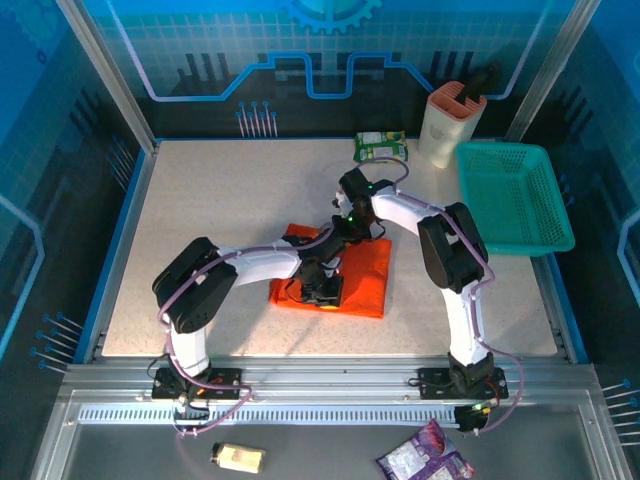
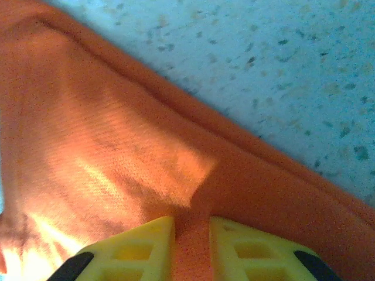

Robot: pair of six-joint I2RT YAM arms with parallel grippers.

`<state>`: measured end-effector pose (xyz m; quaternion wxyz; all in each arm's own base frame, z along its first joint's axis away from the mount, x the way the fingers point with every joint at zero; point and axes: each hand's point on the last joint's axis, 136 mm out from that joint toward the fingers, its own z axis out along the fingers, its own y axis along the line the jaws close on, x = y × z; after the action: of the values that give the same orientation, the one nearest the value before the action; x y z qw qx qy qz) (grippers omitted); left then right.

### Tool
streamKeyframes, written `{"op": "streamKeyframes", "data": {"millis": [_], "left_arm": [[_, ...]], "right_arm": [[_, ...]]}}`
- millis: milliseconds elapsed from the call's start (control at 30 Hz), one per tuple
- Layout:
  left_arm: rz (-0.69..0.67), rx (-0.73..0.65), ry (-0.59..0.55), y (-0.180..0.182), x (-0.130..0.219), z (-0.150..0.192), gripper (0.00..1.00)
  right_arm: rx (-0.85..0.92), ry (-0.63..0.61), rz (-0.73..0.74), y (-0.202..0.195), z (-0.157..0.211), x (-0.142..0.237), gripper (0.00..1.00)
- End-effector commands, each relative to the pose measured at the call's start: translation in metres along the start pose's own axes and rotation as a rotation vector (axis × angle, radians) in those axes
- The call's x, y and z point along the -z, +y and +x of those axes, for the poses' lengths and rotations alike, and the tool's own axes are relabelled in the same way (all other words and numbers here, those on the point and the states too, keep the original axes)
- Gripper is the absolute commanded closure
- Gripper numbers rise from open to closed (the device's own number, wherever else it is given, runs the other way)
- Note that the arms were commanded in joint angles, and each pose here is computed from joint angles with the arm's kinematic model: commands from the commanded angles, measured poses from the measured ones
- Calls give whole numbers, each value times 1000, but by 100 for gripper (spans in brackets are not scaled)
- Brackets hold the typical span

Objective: Fold the inside-out t-shirt

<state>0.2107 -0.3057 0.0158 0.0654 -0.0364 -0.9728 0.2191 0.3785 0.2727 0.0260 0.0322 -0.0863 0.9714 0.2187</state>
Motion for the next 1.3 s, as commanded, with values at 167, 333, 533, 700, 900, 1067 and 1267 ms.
{"op": "streamKeyframes", "data": {"millis": [167, 333, 533, 700, 900, 1067, 1267], "left_arm": [[-15, 61, 93, 25, -22, 28, 100], [1, 49, 87, 19, -17, 29, 100], [57, -63, -70, -25, 32, -6, 97], [-29, -109, -184, -35, 66, -44, 96], [-192, -51, -232, -12, 80, -90, 98], [-243, -15, -227, -5, 75, -110, 98], [-234, 47, -183, -2, 51, -113, 98]], "right_arm": [[-97, 36, 66, -47, -12, -24, 80], [-83, 35, 41, -42, -19, -20, 80], [-42, -70, -120, 1, -35, 28, 79], [-67, -155, -173, 5, -38, 75, 78], [-151, -230, -115, -33, -22, 117, 76], [-206, -265, -81, -62, 3, 137, 76], [-229, -247, -57, -73, 34, 136, 75]]}}
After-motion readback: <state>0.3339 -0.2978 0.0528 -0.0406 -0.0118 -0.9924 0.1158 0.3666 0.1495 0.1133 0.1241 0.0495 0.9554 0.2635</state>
